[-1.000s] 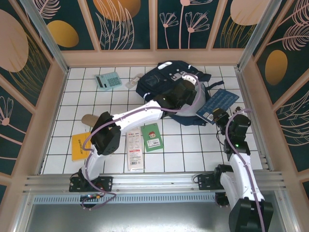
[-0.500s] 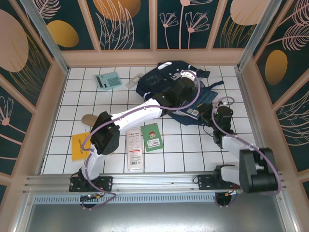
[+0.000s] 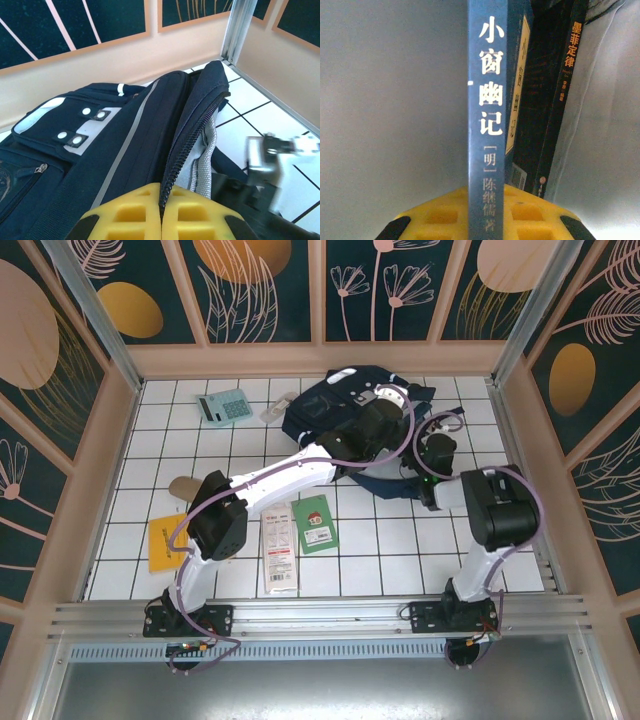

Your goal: Pack books, pencil case, and school supplies into a backpack

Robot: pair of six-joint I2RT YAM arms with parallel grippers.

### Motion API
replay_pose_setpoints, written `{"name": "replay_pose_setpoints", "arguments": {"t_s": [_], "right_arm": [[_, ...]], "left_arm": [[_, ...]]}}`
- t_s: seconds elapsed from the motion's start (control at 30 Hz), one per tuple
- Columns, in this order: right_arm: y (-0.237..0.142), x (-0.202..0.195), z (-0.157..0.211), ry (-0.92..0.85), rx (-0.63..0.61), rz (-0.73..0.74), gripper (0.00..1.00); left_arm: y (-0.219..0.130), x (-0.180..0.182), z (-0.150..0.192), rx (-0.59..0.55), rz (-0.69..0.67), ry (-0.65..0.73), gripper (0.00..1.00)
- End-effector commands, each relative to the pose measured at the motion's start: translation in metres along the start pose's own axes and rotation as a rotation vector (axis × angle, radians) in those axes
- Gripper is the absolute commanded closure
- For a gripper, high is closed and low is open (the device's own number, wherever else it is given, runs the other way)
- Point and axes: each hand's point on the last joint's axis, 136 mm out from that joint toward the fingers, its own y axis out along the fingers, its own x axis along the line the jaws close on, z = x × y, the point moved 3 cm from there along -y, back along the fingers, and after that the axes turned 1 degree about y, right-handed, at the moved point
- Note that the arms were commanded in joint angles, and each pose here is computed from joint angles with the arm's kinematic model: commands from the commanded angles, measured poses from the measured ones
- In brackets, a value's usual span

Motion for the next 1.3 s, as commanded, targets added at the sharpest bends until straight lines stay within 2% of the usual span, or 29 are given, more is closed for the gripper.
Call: {"name": "replay_pose_setpoints", "arguments": {"t_s": [0.0, 0.07, 0.17, 0.33, 0.47, 0.6, 0.83, 0.9, 0.97, 1.13, 1.27], "right_arm": [[0.024, 0.026, -0.001, 0.004, -0.023, -0.117, 1.00], [0.037, 0.017, 0.002, 0.023, -0.015, -0.099, 0.99], [0.061, 0.013, 0.013, 0.025, 0.032, -0.093, 0.93], [0.096, 0.005, 0.030, -0.017, 0.137, -0.016, 0.59], [0.085, 0.000, 0.029, -0.078, 0.139, 0.072, 0.45], [0.070, -0.004, 0.023, -0.181, 0.134, 0.197, 0.39], [0.052, -0.010, 0.014, -0.323, 0.129, 0.358, 0.38], [0.048, -0.013, 0.015, -0.338, 0.134, 0.371, 0.45], [0.048, -0.013, 0.017, -0.341, 0.149, 0.352, 0.58], [0.061, -0.023, 0.022, -0.318, 0.196, 0.340, 0.81], [0.079, -0.022, 0.025, -0.304, 0.228, 0.305, 0.82]], "left_arm": [[-0.028, -0.009, -0.065, -0.173, 0.069, -0.101, 1.00], [-0.029, -0.010, -0.065, -0.171, 0.082, -0.100, 1.00], [-0.030, -0.011, -0.065, -0.172, 0.095, -0.097, 1.00], [-0.034, -0.009, -0.065, -0.175, 0.085, -0.094, 1.00], [-0.037, -0.005, -0.064, -0.183, 0.071, -0.089, 1.00], [-0.035, -0.002, -0.062, -0.186, 0.056, -0.087, 1.00], [-0.032, 0.000, -0.059, -0.182, 0.037, -0.089, 1.00], [-0.031, 0.000, -0.058, -0.179, 0.037, -0.090, 1.00], [-0.030, 0.000, -0.057, -0.176, 0.039, -0.091, 1.00], [-0.030, -0.003, -0.056, -0.171, 0.056, -0.094, 1.00], [-0.029, -0.004, -0.054, -0.165, 0.061, -0.091, 1.00]]}}
